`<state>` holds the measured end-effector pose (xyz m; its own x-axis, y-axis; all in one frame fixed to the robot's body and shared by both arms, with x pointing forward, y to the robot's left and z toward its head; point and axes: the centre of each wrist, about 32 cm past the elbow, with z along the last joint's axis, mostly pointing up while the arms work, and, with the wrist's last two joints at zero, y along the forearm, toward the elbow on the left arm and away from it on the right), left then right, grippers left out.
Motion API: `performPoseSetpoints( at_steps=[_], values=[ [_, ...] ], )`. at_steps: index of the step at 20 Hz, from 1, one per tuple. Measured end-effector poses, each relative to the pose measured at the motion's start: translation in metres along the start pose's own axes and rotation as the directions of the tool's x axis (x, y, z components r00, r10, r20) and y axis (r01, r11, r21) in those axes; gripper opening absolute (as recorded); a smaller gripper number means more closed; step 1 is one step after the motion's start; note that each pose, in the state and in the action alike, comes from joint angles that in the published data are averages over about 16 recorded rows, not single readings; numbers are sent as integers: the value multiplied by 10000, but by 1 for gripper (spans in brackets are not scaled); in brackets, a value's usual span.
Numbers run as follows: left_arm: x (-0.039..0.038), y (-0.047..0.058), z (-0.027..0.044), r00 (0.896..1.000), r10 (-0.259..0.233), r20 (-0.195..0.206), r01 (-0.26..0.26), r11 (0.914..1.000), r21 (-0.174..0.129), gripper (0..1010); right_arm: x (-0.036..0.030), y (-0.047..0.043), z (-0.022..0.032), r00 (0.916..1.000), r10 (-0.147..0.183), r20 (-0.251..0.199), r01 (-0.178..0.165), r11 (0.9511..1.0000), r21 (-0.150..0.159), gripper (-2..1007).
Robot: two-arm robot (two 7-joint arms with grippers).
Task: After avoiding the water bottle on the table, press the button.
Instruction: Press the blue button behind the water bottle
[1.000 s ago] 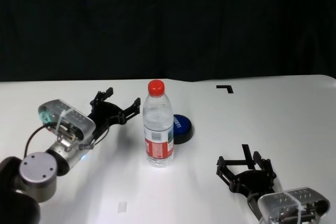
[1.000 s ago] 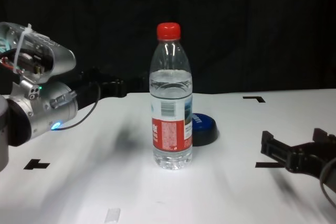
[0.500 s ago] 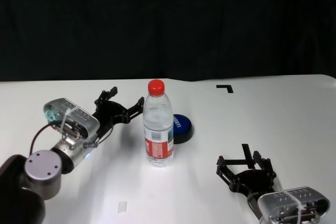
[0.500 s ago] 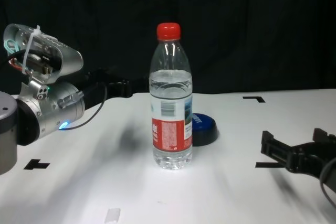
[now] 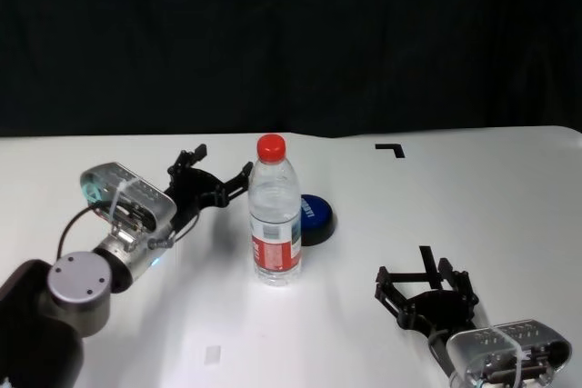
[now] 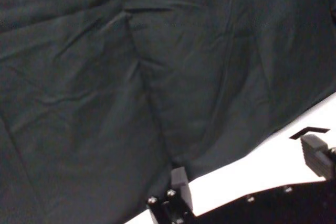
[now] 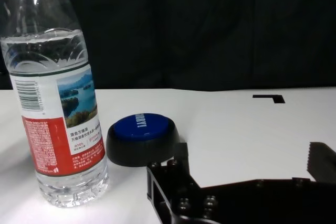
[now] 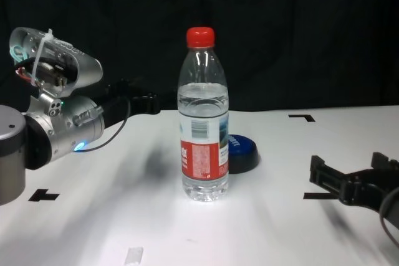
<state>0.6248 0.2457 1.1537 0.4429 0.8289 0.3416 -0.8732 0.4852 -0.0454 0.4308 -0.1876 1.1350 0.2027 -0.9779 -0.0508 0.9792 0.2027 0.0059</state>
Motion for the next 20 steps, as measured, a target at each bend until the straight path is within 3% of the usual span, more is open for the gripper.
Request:
performPoseSetpoints(
  at_steps=[20],
  values=[
    [-13,-64,-36,9999,-105,-107,104,9999,-31,1010,0,0,0,10000,0,0,0,10000,0,1003]
  ],
)
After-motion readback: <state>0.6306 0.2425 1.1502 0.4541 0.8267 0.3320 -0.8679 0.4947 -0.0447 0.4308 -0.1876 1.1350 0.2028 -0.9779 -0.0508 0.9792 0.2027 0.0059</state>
